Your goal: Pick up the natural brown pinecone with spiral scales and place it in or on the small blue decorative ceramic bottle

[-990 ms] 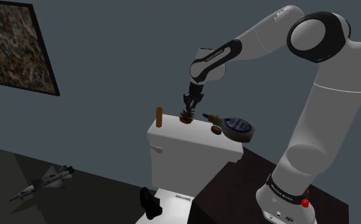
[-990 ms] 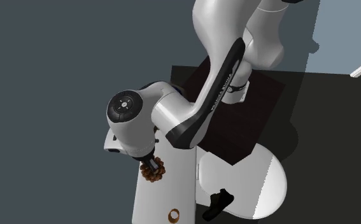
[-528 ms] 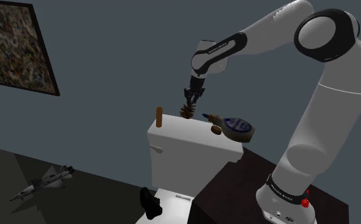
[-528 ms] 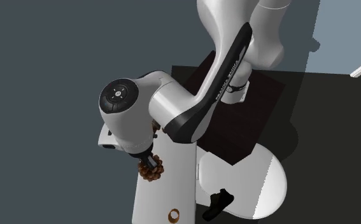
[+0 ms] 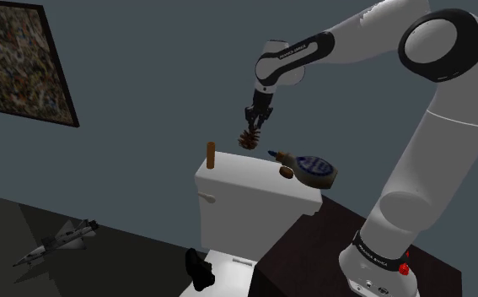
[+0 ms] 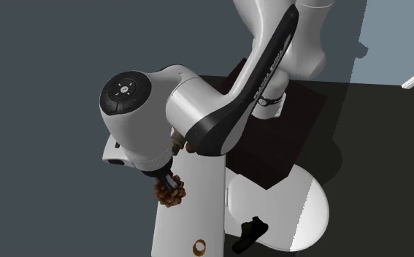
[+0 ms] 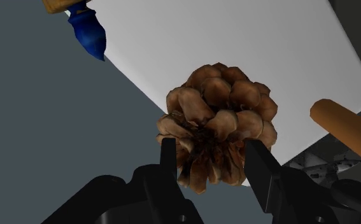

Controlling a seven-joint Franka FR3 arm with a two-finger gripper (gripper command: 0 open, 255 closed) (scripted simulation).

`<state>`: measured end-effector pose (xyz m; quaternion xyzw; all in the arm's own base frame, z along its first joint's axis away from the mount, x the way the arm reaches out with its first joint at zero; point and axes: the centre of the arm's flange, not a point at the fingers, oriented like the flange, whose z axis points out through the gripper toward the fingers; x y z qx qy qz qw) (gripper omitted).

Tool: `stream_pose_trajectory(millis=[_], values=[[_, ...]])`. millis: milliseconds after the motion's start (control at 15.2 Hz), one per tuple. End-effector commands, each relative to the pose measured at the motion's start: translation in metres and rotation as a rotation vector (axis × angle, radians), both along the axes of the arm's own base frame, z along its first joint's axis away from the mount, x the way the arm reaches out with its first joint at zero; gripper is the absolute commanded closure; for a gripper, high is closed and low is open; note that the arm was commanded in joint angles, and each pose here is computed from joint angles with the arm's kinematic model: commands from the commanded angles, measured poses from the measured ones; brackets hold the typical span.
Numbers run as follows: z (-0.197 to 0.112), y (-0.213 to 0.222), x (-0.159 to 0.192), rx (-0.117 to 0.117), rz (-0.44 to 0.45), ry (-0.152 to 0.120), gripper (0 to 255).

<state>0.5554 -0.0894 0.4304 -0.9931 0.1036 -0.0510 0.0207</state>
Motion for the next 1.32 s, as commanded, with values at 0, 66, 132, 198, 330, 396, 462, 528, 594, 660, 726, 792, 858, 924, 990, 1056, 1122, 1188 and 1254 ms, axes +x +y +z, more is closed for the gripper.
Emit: stream_pose_trajectory(millis=[0,66,132,198,330,396,462,528,594,660,726,792,858,924,990,1056,1122,1188,1254], values=[[0.011,0.0,0.0,0.0,0.0,0.0,255],[0.016,0.0,0.0,0.0,0.0,0.0,255],[0.021,0.0,0.0,0.0,0.0,0.0,255],[0.026,0.0,0.0,0.0,0.0,0.0,255],[0.037,0.0,0.0,0.0,0.0,0.0,255],[0.042,0.0,0.0,0.0,0.0,0.0,255],[0.048,0.0,0.0,0.0,0.0,0.0,255],[0.053,0.0,0.0,0.0,0.0,0.0,255],[0.058,0.0,0.0,0.0,0.0,0.0,255],[0.063,0.0,0.0,0.0,0.0,0.0,255],[0.069,0.0,0.0,0.0,0.0,0.0,255],[0.074,0.0,0.0,0.0,0.0,0.0,255],[0.079,0.0,0.0,0.0,0.0,0.0,255],[0.085,0.0,0.0,0.0,0.0,0.0,255],[0.09,0.0,0.0,0.0,0.0,0.0,255],[0.095,0.0,0.0,0.0,0.0,0.0,255],[0.1,0.0,0.0,0.0,0.0,0.0,255],[0.106,0.0,0.0,0.0,0.0,0.0,255],[0.111,0.0,0.0,0.0,0.0,0.0,255]])
